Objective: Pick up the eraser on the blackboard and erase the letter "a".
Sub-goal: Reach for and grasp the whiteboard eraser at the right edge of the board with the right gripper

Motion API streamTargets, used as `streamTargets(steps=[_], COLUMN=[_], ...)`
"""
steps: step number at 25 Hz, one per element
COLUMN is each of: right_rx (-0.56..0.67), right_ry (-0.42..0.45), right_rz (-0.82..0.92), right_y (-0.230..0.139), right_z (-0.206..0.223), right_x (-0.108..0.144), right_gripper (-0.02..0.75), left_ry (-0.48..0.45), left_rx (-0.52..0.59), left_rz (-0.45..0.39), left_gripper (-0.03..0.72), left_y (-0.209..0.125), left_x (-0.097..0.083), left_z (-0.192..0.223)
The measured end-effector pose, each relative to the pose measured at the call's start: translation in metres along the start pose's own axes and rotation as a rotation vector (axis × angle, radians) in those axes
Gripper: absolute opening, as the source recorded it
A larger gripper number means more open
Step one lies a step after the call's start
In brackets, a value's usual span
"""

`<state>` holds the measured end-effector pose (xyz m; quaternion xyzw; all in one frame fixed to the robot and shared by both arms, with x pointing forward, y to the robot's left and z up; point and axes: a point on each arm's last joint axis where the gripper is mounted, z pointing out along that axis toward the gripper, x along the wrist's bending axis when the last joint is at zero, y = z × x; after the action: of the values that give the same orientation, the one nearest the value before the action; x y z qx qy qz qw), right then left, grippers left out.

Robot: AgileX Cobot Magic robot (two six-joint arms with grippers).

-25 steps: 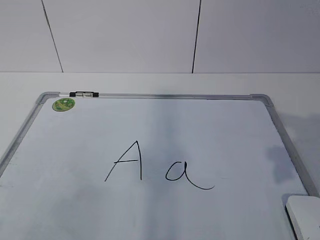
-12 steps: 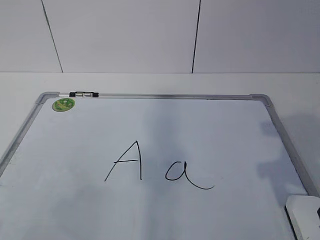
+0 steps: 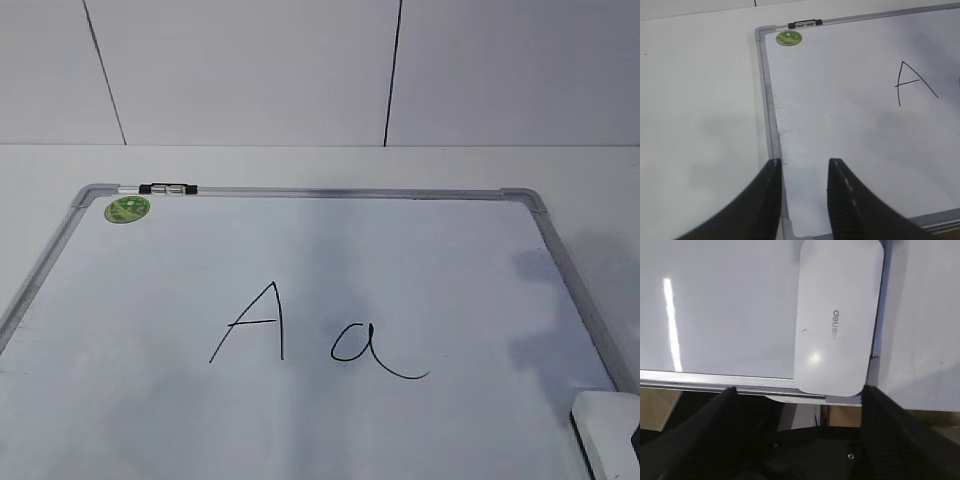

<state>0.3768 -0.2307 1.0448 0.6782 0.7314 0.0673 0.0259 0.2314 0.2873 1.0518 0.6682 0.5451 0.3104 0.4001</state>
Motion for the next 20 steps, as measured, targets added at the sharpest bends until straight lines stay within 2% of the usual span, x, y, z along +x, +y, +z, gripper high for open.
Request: streamTargets(steps=[5,8,11,20], right_rx=[-0.025,-0.043,-0.035,0.084], right_ry=[-0.062,-0.106,-0.105,-0.066], right_rz=[-0.023,-0.033,-0.028,0.004], right_y=[0.002,0.004,0.005,-0.002], right_z=[0.0,0.0,0.001,0.03], right_x=[-0.006,-0.01,-0.009,-0.004], right_gripper=[0.582,0.629,0.674,0.685], left_ry=[0.0,0.0,0.0,0.0], left_rx=[0.0,0.0,0.0,0.0], left_rz=[0.0,0.0,0.0,0.0], left_gripper=[0.235,0.235,0.235,0.235], left_y=[0.0,0.0,0.0,0.0], left_x=[0.0,0.0,0.0,0.0], left_z=[0.0,0.0,0.0,0.0])
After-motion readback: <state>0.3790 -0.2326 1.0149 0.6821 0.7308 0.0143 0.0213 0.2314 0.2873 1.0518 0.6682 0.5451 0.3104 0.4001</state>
